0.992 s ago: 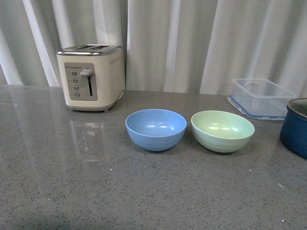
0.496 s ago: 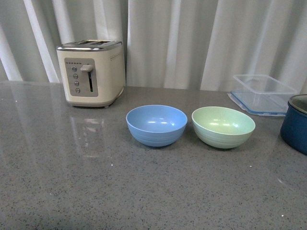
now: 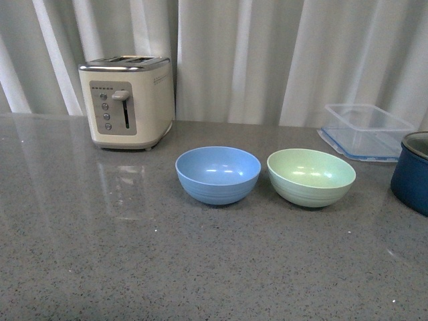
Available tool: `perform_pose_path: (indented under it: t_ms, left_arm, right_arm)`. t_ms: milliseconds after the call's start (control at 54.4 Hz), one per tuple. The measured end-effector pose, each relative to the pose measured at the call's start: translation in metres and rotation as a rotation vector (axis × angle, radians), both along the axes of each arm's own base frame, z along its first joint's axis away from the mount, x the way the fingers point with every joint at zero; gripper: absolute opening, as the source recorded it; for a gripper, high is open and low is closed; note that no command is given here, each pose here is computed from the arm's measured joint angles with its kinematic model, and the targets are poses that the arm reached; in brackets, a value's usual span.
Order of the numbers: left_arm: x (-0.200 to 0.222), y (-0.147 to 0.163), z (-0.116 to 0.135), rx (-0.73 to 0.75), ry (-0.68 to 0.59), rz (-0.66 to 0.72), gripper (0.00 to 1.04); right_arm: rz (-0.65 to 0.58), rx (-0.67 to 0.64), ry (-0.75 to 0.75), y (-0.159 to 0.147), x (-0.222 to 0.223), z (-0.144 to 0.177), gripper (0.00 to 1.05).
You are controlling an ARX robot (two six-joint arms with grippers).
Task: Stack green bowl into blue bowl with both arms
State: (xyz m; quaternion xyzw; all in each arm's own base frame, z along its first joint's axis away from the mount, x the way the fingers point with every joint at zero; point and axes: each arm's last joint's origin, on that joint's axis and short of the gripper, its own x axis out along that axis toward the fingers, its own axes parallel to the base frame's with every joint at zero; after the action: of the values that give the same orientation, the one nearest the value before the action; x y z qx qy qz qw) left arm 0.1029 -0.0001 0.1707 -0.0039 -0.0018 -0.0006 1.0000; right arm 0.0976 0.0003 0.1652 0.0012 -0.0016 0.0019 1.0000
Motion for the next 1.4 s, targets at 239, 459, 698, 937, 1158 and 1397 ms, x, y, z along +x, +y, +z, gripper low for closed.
perform_pose_path:
  t_ms: [239, 459, 698, 937, 1158, 1397]
  left_arm:
    - [-0.006, 0.000, 0.000, 0.000, -0.014, 0.000, 0.04]
    - [-0.006, 0.000, 0.000, 0.000, -0.014, 0.000, 0.36]
    - [-0.006, 0.000, 0.000, 0.000, -0.014, 0.000, 0.77]
    - [-0.006, 0.000, 0.000, 0.001, -0.015, 0.000, 0.97]
    - [-0.006, 0.000, 0.000, 0.002, -0.015, 0.000, 0.98]
    - [-0.006, 0.000, 0.000, 0.002, -0.015, 0.000, 0.98]
  right_arm:
    - [0.000, 0.000, 0.000, 0.000, 0.000, 0.000, 0.95]
    - [0.000, 0.000, 0.000, 0.000, 0.000, 0.000, 0.95]
    - [0.000, 0.000, 0.000, 0.000, 0.000, 0.000, 0.95]
    - [0.124, -0.038, 0.126, 0.002, 0.001, 0.001, 0.95]
    - [0.266, -0.148, 0.144, 0.018, 0.029, 0.044, 0.95]
    - [0.323, -0.162, 0.257, 0.044, 0.106, 0.088, 0.95]
